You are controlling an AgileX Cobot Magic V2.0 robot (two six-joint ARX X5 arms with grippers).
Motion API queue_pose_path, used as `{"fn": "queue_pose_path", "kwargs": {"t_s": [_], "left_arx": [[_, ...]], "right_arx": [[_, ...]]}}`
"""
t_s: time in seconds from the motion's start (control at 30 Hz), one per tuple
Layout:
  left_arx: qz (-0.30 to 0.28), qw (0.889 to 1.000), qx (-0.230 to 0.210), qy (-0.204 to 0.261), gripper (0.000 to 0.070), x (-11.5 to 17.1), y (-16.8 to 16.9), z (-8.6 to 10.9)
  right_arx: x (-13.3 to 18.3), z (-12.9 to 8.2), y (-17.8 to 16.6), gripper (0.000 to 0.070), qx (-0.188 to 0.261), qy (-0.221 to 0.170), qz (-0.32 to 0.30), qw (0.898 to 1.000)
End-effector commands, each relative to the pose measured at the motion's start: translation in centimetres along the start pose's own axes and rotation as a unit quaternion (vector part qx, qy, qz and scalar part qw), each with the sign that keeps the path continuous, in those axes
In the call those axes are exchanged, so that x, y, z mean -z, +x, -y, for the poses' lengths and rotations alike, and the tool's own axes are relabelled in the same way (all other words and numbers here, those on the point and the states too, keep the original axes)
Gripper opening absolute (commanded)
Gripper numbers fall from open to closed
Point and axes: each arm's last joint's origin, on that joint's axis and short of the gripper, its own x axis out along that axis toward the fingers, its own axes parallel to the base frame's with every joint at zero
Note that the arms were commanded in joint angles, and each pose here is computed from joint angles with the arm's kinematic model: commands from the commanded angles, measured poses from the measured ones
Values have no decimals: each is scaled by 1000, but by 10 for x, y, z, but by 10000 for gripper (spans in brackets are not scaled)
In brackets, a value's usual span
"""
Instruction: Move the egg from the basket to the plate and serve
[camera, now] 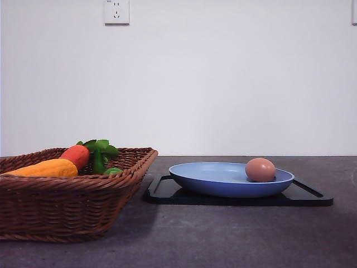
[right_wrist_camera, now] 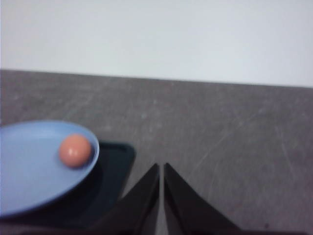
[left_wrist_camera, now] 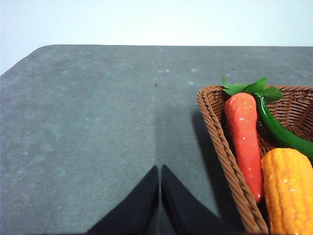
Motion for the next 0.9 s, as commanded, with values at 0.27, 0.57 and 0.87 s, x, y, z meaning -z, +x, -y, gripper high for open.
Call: {"fn": "queue_pose_path", "kwargs": {"t_s": [0.27,0.57,0.87], "left_arx": [[-9,1000,-2,0,0,5,1,0],[-9,1000,-2,0,0,5,1,0],[-10,1000,-2,0,0,5,1,0]], "right_arx": [[11,0,0,0,2,30,-48,998],[11,0,0,0,2,30,-46,998],[11,0,0,0,2,30,-47,998]]}}
